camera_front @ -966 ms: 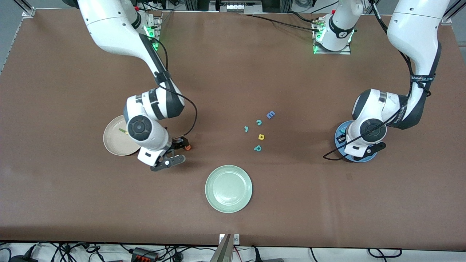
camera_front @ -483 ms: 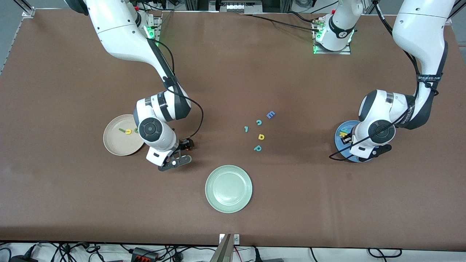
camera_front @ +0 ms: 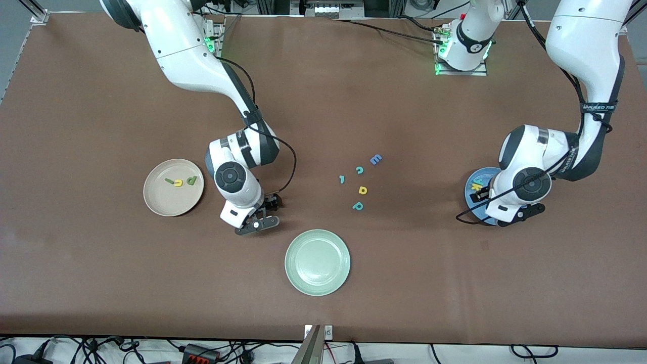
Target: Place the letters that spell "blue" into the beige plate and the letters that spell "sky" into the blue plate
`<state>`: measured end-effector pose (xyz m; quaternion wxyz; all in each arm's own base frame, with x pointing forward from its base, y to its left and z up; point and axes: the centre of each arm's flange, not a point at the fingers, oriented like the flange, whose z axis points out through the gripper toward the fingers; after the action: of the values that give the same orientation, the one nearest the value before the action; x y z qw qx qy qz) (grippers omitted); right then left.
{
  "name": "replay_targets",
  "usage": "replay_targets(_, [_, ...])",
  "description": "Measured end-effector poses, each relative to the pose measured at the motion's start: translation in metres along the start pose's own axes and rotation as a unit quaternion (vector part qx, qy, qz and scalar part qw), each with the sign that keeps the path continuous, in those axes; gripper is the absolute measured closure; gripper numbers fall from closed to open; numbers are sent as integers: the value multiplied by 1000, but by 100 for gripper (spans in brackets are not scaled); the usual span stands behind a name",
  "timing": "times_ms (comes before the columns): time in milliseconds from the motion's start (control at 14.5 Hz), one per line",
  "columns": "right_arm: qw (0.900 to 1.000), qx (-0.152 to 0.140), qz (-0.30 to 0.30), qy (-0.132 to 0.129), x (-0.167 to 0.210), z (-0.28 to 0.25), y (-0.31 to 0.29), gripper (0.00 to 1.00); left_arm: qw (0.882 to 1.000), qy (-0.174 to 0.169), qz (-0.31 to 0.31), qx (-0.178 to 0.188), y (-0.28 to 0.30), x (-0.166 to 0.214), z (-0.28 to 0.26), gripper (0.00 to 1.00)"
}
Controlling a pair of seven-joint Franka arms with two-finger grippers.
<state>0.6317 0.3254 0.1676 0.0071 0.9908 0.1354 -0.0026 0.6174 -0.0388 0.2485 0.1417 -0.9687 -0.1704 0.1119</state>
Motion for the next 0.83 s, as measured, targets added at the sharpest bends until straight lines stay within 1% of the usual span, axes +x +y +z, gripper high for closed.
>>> replay_targets(138, [1000,-2,12,-11,-1,0,2,5,999,10,45,0,-8,11,-30,0])
replay_targets(276, [999,-3,29,-15,-1,0,3,7,996,20,89,-2,-14,19,-72,0])
replay_targets(483, [999,-5,42,-29,-3,-2,2,10,992,27,120,-25,2,4,-154,0])
replay_targets(690, [998,-5,46,-36,-3,-8,3,40,989,16,141,-49,16,-27,-214,0])
replay_targets(759, [998,-4,47,-38,-3,-9,4,53,988,19,141,-60,14,-33,-230,0])
replay_targets(828, [998,-4,48,-38,-3,-10,4,64,987,23,142,-75,9,-37,-244,0])
